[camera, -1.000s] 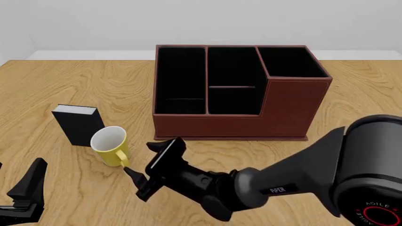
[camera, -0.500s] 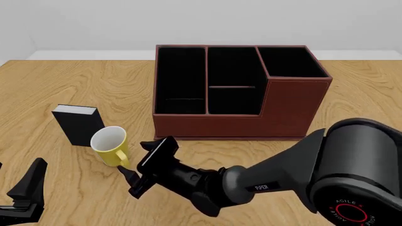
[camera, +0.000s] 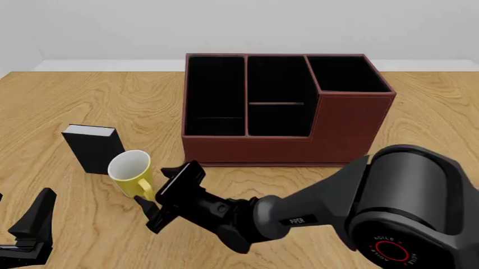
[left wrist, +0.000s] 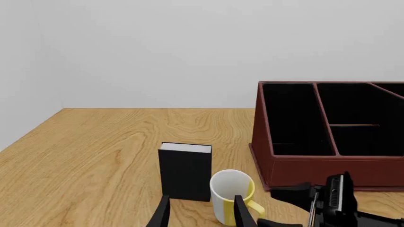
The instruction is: Pick up the yellow and white mug and place it to the right of the caddy.
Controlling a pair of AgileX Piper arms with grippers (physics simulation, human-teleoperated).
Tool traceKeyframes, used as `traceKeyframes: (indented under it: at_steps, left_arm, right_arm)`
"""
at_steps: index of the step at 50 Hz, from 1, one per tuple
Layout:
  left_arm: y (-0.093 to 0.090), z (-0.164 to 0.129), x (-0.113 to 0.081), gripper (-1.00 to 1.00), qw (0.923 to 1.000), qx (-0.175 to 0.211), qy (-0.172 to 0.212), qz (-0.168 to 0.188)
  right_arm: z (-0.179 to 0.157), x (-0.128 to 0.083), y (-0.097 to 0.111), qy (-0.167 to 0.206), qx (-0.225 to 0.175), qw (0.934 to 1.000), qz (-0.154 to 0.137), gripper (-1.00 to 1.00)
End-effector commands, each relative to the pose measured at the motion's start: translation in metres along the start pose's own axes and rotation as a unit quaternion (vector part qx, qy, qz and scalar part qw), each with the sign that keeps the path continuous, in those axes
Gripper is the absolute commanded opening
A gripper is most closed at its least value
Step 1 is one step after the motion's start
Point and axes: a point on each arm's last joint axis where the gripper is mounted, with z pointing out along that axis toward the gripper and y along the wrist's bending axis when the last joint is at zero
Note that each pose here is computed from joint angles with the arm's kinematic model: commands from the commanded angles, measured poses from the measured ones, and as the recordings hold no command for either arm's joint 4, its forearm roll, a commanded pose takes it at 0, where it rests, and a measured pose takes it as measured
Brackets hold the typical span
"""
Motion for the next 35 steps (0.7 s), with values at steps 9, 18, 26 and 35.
traceKeyframes:
  at_steps: [9, 18, 26, 35]
  left_arm:
    - [0.0, 0.0, 0.0, 1.0, 1.0, 0.0, 0.0, 0.0]
    - [0.0, 0.0, 0.0, 1.0, 1.0, 0.0, 0.0, 0.0]
    - [0.0, 0.0, 0.0, 1.0, 1.0, 0.0, 0.0, 0.0]
    - [0.0, 0.0, 0.0, 1.0, 1.0, 0.0, 0.0, 0.0]
  right_arm:
    - [0.008, -0.005, 0.003, -0.001, -0.003, 1.0, 0.0, 1.0]
    - [0.014, 0.0, 0.005, 0.002, -0.005, 1.0, 0.001, 1.0]
    - [0.018, 0.004, 0.005, 0.005, -0.006, 1.0, 0.002, 1.0]
    - [0.02, 0.007, 0.004, 0.006, -0.004, 1.0, 0.003, 1.0]
